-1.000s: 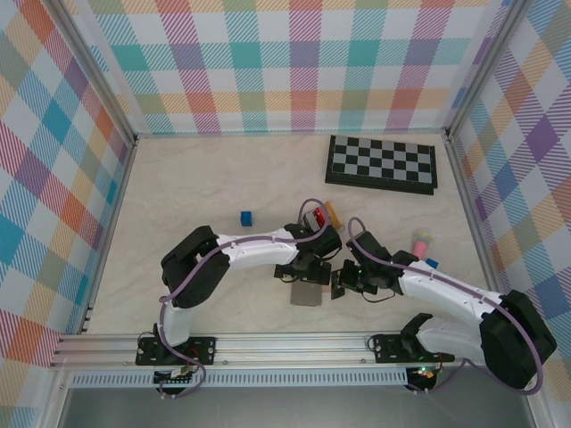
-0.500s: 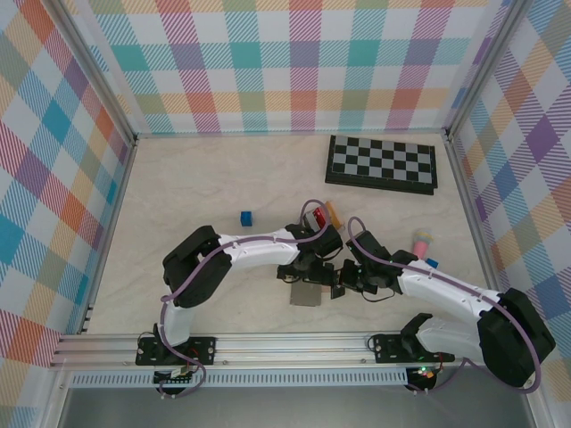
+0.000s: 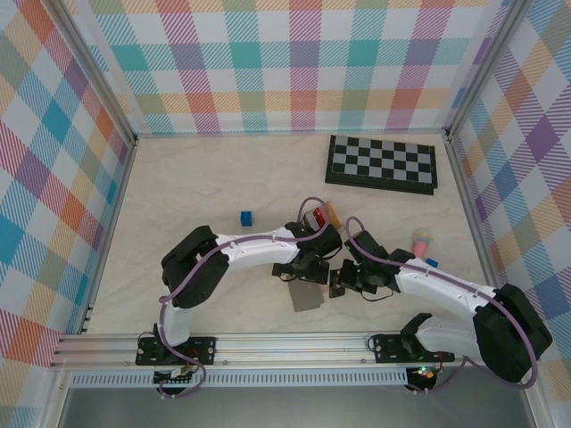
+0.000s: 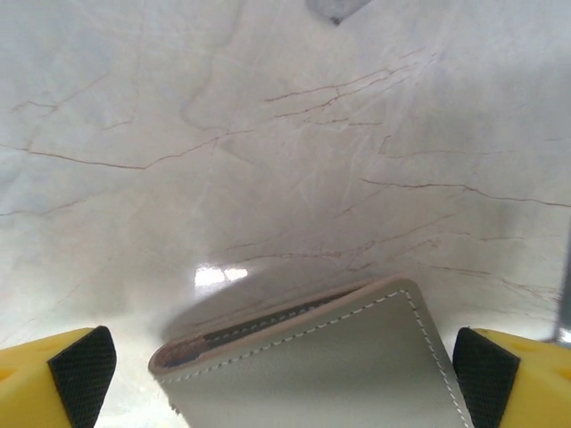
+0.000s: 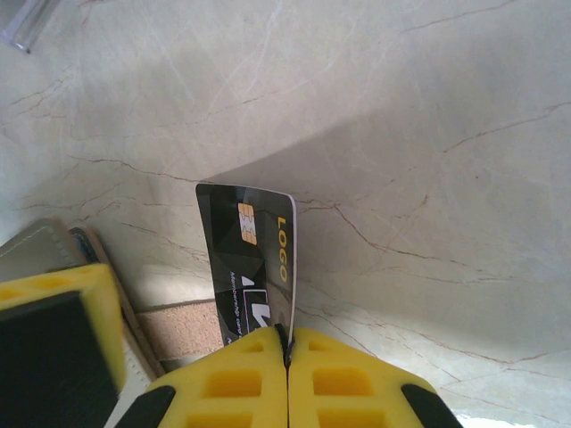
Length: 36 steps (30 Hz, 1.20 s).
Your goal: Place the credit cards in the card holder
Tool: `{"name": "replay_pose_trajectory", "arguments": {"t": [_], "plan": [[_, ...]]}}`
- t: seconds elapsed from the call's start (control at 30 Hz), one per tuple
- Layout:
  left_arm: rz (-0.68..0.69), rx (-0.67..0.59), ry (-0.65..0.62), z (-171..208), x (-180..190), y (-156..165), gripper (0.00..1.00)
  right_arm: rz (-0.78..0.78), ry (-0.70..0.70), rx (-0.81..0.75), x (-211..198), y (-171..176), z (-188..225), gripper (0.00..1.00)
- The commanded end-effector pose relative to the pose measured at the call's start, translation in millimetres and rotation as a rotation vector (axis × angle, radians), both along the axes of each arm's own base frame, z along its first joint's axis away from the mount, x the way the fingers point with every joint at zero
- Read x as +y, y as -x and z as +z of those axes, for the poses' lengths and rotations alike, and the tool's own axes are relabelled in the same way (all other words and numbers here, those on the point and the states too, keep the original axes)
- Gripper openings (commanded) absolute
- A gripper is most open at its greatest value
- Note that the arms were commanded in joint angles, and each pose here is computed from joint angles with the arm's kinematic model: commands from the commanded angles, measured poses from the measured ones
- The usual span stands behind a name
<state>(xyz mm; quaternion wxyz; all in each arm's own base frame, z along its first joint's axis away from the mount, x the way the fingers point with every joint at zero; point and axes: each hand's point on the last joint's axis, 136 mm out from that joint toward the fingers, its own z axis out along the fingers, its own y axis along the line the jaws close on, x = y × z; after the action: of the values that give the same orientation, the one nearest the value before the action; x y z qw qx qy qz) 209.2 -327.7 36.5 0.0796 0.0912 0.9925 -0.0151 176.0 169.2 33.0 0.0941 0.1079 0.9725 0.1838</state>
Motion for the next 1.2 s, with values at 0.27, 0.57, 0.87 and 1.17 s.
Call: {"name": "replay_pose_trajectory", "arguments": {"t": [0.27,0.57,0.87,1.17], "plan": [[0.006,-0.029,0.042,29.0,23.3,10.1,0.95,-0.045,0.13,0.058,-24.7,7.4,-12.5,0.06],[0.128,0.055,0.069,13.9,-1.0,3.1,1.0,-0.051,0.122,0.06,-24.5,8.6,-14.1,0.06],[0.253,0.111,0.007,-7.7,3.4,9.5,1.0,-0.047,0.119,0.064,-23.8,9.2,-17.3,0.06],[0.251,0.111,0.066,-6.2,-7.3,8.5,1.0,-0.04,0.117,0.068,-21.6,8.2,-20.5,0.06]]}}
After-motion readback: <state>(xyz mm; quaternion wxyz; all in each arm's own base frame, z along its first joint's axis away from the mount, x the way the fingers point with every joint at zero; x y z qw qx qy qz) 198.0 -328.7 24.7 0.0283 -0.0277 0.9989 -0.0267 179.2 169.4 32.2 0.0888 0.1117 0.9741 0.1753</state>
